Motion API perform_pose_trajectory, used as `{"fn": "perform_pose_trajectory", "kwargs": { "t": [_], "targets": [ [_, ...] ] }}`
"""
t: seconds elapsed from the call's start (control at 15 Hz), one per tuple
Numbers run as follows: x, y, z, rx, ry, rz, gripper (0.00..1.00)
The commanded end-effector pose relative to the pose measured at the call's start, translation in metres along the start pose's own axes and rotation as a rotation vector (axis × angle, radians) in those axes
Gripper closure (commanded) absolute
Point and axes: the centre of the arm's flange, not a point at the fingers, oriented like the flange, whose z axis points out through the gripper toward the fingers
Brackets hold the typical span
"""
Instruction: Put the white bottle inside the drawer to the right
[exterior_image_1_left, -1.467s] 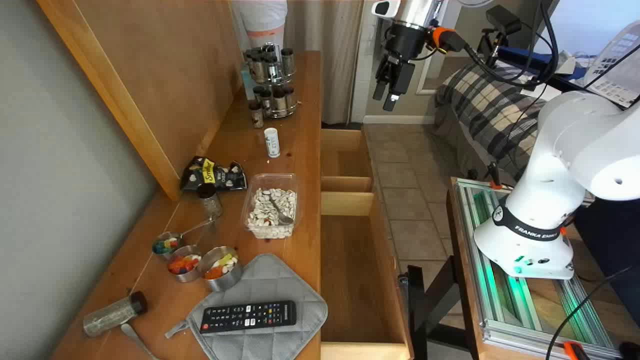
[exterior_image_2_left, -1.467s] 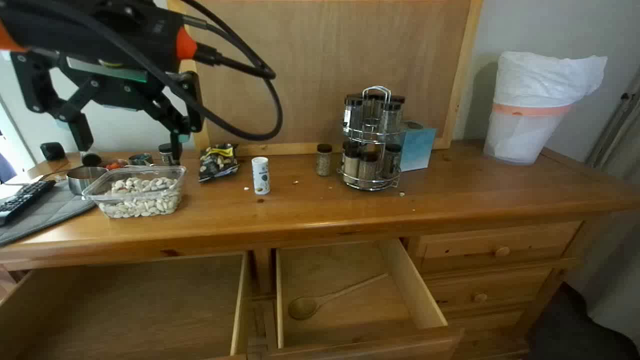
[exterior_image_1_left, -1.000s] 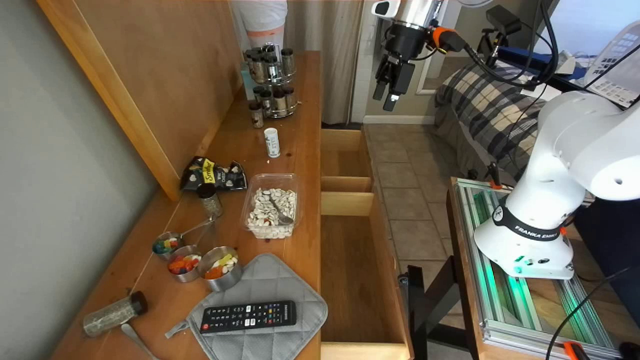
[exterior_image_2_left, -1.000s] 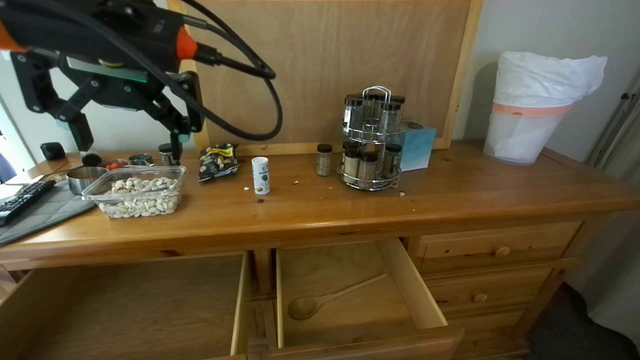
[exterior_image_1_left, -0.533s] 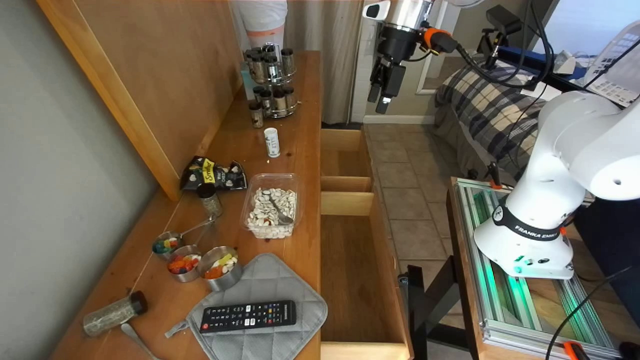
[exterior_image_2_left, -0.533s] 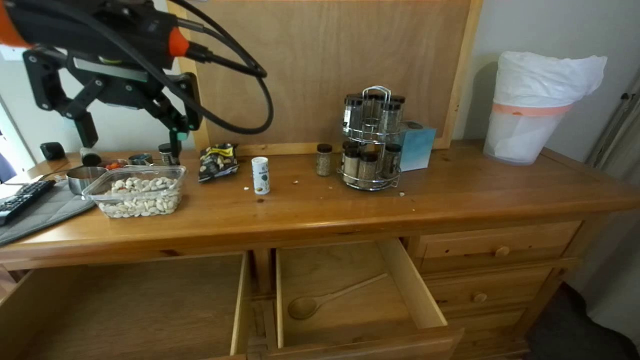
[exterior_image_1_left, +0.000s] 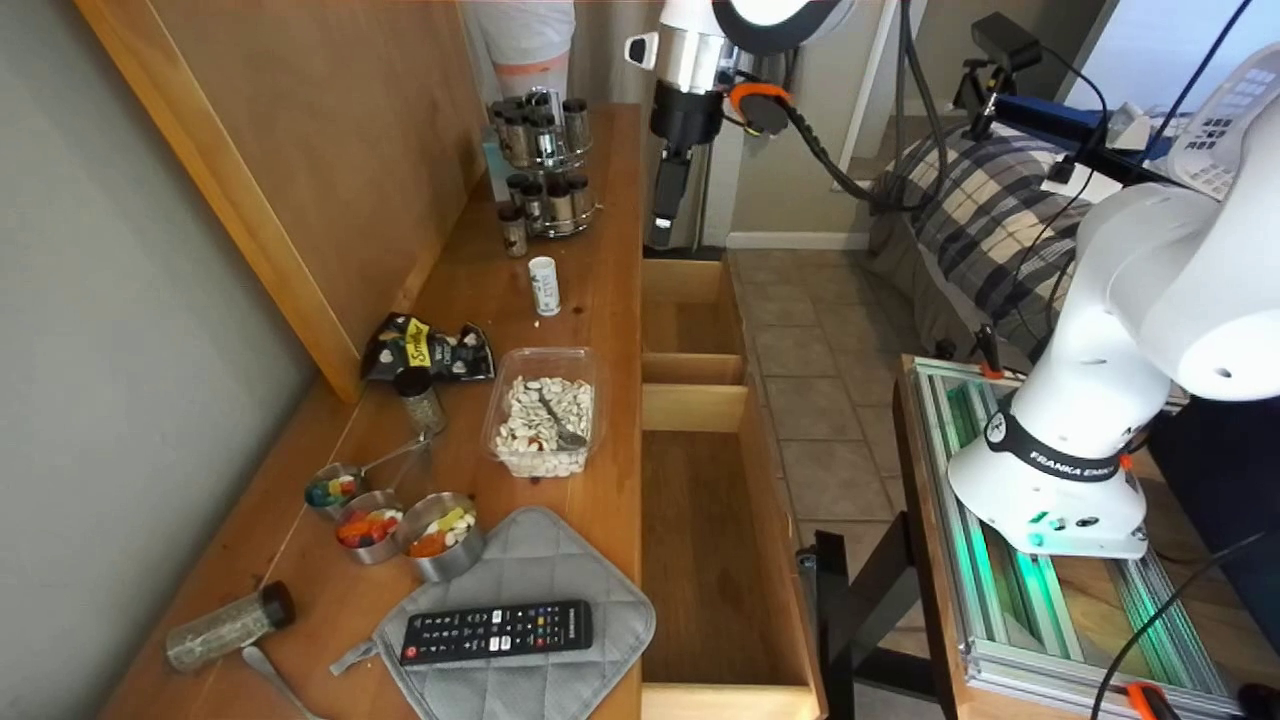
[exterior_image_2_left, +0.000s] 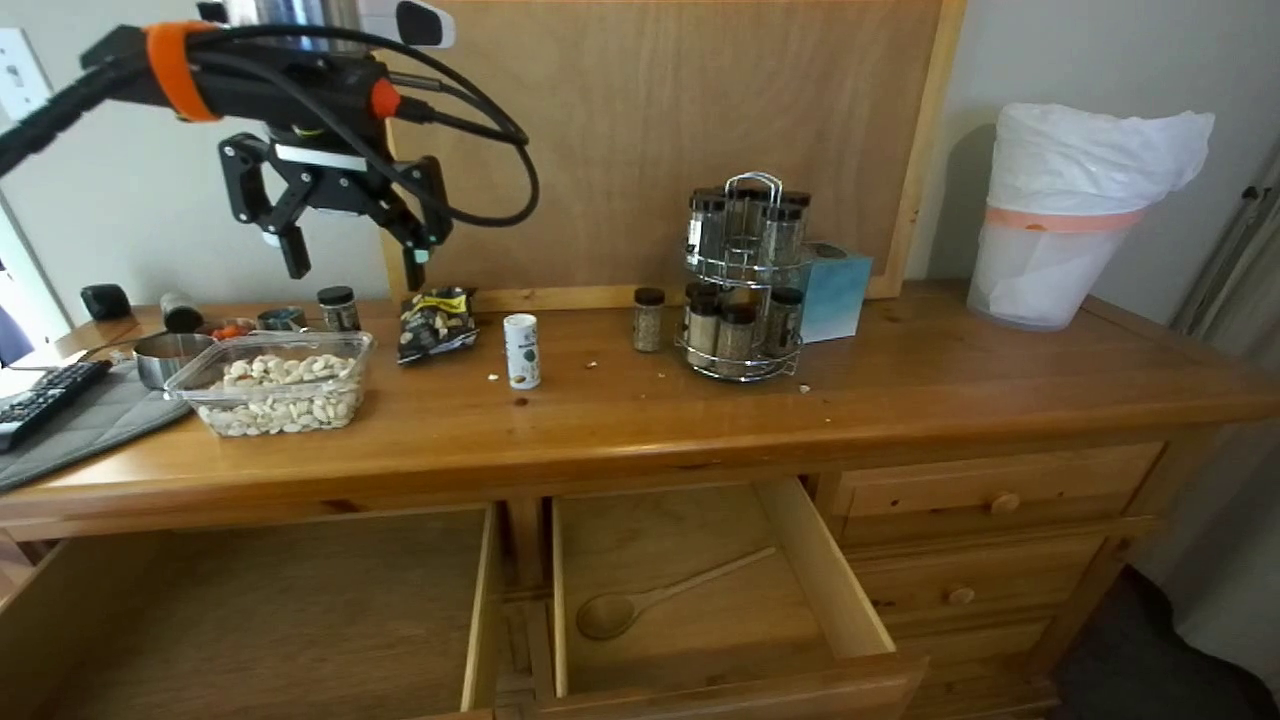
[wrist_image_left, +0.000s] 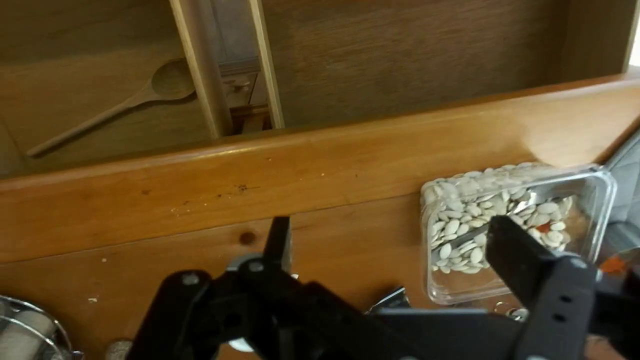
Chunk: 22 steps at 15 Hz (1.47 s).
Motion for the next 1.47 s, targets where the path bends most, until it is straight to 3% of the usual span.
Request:
{"fn": "perform_pose_trajectory", "kwargs": {
  "t": [0.0,0.67,1.4],
  "targets": [
    [0.05,0.02,0.014,-0.033,0.031,0.063,0.0],
    [0.104,0.025,0.081,-0.088,0.133,0.19,0.0],
    [0.128,0.048,0.136,-0.131,0.214,0.329,0.0]
  ]
}}
